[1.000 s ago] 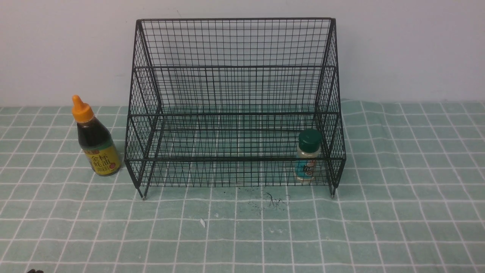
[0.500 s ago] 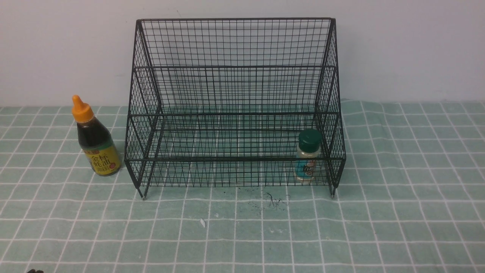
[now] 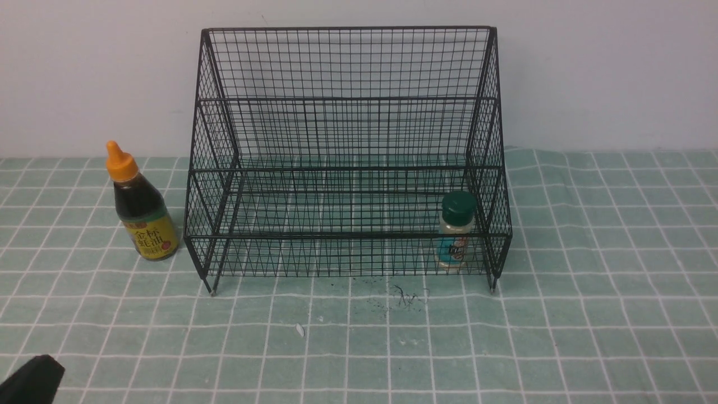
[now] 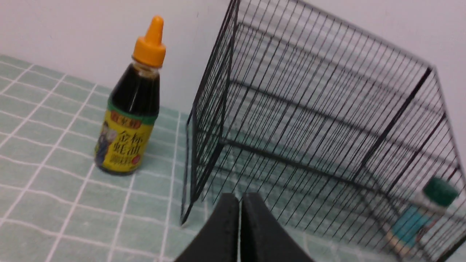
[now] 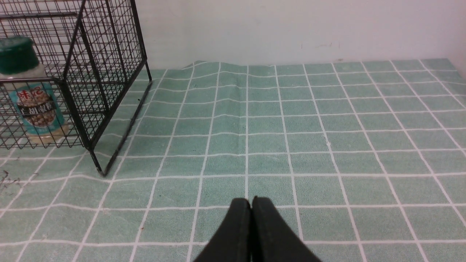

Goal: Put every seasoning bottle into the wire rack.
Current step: Use the left arm to grab the condiment bottle closest to it

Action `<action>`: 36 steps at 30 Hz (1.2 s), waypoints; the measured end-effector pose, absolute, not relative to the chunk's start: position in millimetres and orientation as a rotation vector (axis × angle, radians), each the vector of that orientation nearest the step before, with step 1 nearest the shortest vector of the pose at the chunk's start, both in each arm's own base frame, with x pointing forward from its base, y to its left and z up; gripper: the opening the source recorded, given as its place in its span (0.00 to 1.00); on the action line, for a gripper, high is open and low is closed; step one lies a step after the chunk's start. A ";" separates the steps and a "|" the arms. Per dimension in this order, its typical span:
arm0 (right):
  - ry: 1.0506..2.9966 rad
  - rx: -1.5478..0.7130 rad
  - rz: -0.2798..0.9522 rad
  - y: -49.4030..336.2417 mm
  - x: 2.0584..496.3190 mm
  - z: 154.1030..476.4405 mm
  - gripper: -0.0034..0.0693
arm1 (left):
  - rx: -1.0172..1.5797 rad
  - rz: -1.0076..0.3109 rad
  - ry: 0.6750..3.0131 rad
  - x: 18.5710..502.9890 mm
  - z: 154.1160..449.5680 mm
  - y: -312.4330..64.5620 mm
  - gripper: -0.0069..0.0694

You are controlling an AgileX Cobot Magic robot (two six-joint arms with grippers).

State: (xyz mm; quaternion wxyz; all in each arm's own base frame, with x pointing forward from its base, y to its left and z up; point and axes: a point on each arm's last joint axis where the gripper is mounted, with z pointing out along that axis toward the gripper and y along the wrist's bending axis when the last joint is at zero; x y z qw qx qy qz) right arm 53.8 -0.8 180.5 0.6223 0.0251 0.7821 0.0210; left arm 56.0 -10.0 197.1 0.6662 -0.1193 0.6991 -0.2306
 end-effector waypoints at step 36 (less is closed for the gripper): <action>1.794 0.057 0.048 -0.8 53.9 180.7 0.03 | 0.091 -0.268 2.514 208.2 308.5 -32.6 0.08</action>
